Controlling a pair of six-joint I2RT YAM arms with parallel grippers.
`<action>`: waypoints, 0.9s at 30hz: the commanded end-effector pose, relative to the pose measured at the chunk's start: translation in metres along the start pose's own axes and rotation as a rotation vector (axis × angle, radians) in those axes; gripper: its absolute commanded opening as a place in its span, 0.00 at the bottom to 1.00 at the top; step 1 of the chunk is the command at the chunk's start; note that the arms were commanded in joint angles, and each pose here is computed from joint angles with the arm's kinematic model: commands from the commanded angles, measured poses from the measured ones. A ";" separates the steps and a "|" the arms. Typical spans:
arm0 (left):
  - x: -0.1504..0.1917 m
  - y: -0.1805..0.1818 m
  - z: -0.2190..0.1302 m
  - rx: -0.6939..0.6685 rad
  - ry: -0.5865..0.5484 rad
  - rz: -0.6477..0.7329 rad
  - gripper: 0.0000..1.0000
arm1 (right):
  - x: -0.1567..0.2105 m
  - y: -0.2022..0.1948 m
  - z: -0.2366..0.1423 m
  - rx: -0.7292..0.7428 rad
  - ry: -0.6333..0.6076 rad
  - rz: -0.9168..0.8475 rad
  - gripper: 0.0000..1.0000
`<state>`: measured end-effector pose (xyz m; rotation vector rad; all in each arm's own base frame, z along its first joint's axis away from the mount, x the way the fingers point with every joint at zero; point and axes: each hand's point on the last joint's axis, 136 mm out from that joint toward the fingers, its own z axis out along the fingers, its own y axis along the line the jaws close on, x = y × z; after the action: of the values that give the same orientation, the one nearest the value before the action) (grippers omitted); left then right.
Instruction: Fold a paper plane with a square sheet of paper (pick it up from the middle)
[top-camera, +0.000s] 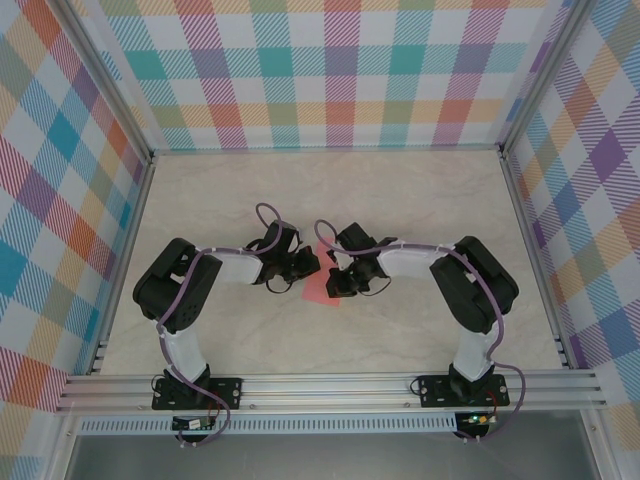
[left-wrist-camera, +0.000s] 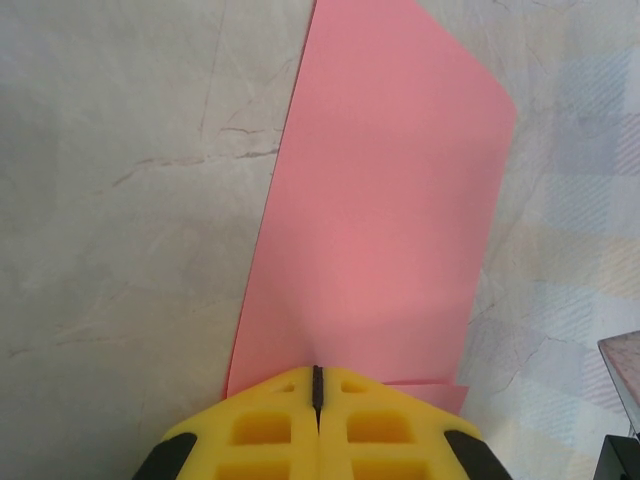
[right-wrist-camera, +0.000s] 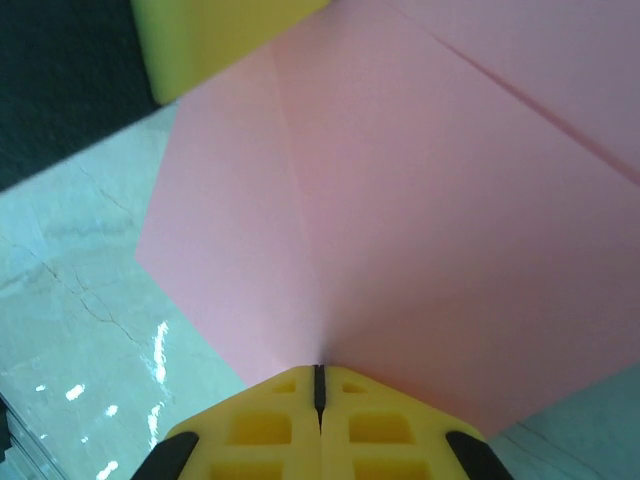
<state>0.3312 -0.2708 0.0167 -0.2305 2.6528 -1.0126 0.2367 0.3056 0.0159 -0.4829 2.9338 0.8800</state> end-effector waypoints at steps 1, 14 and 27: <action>0.050 0.097 0.002 -0.347 0.106 -0.099 0.00 | 0.037 -0.013 -0.003 0.031 0.113 0.014 0.00; 0.048 0.092 0.004 -0.326 0.107 -0.098 0.00 | 0.040 -0.004 -0.031 -0.015 0.071 -0.029 0.00; 0.047 0.088 0.005 -0.311 0.110 -0.103 0.00 | -0.039 0.017 -0.020 -0.024 -0.049 0.009 0.00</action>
<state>0.3314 -0.2711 0.0170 -0.2429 2.6529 -1.0174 0.2668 0.3164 0.0588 -0.4810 2.8429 0.9285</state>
